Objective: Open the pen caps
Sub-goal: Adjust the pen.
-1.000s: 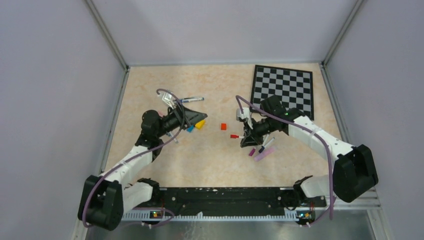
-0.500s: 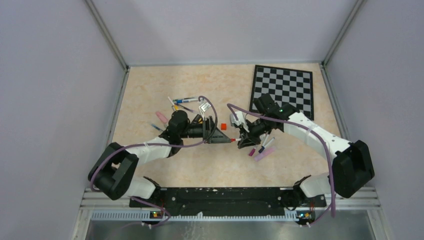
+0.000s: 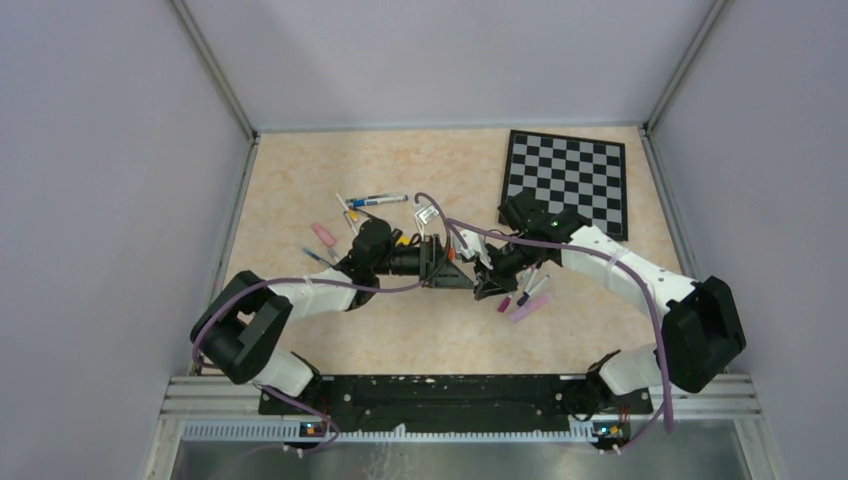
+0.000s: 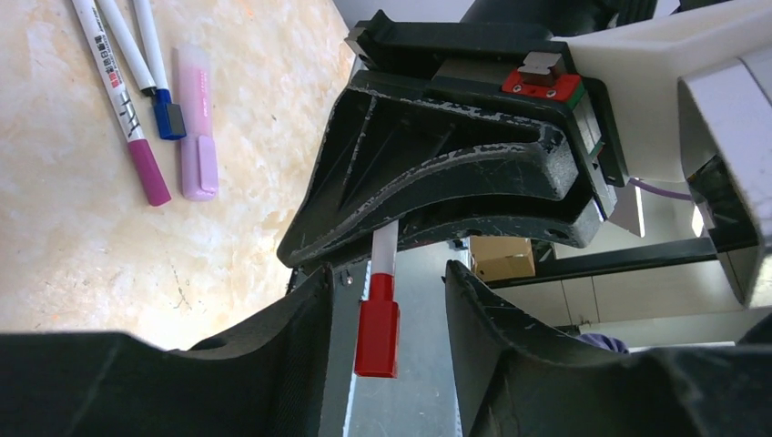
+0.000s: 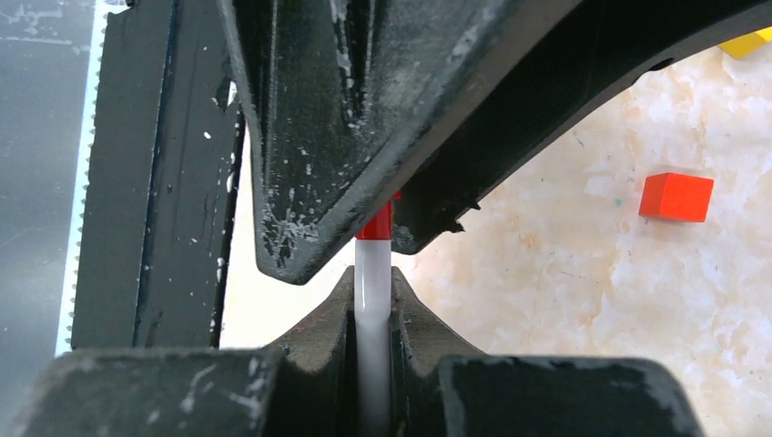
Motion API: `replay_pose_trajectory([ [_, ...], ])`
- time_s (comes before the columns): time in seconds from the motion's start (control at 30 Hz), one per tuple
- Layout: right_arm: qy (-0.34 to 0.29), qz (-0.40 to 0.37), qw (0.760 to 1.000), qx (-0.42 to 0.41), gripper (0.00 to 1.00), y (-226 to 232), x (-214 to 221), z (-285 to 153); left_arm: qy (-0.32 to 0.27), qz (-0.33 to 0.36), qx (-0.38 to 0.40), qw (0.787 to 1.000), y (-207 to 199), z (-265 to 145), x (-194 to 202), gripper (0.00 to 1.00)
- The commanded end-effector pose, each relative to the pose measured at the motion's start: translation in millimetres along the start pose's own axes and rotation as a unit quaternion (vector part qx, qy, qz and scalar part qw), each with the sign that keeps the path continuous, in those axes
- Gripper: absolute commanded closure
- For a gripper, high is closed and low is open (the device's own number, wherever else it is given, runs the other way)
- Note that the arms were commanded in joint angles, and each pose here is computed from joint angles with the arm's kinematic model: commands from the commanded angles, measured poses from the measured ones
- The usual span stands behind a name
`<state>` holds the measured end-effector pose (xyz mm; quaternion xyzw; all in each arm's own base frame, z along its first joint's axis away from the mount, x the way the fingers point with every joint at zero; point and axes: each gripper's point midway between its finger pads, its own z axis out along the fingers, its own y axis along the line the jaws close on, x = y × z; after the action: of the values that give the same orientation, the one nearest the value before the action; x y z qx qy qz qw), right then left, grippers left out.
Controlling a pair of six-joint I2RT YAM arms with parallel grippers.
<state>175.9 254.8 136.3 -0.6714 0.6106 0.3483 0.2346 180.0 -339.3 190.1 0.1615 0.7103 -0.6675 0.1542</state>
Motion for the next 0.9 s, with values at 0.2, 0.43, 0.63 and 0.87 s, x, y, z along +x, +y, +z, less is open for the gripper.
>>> replay_pose_trajectory([
  [0.2, -0.007, -0.038, 0.999, 0.037, 1.0, -15, -19, -8, 0.0, 0.035, 0.021, 0.999, -14, 5, -9, 0.59],
  [0.43, -0.003, -0.038, 0.998, 0.051, 1.0, -18, -18, -10, 0.008, 0.034, 0.021, 0.999, -13, 5, -6, 0.75],
  [0.63, 0.001, -0.034, 0.998, 0.054, 0.99, -18, -16, -11, 0.01, 0.038, 0.018, 0.999, -13, 4, -6, 1.0],
  [0.87, -0.008, -0.043, 0.998, 0.037, 0.46, -5, -25, -20, 0.018, 0.043, 0.006, 0.999, -9, 4, -4, 1.0],
])
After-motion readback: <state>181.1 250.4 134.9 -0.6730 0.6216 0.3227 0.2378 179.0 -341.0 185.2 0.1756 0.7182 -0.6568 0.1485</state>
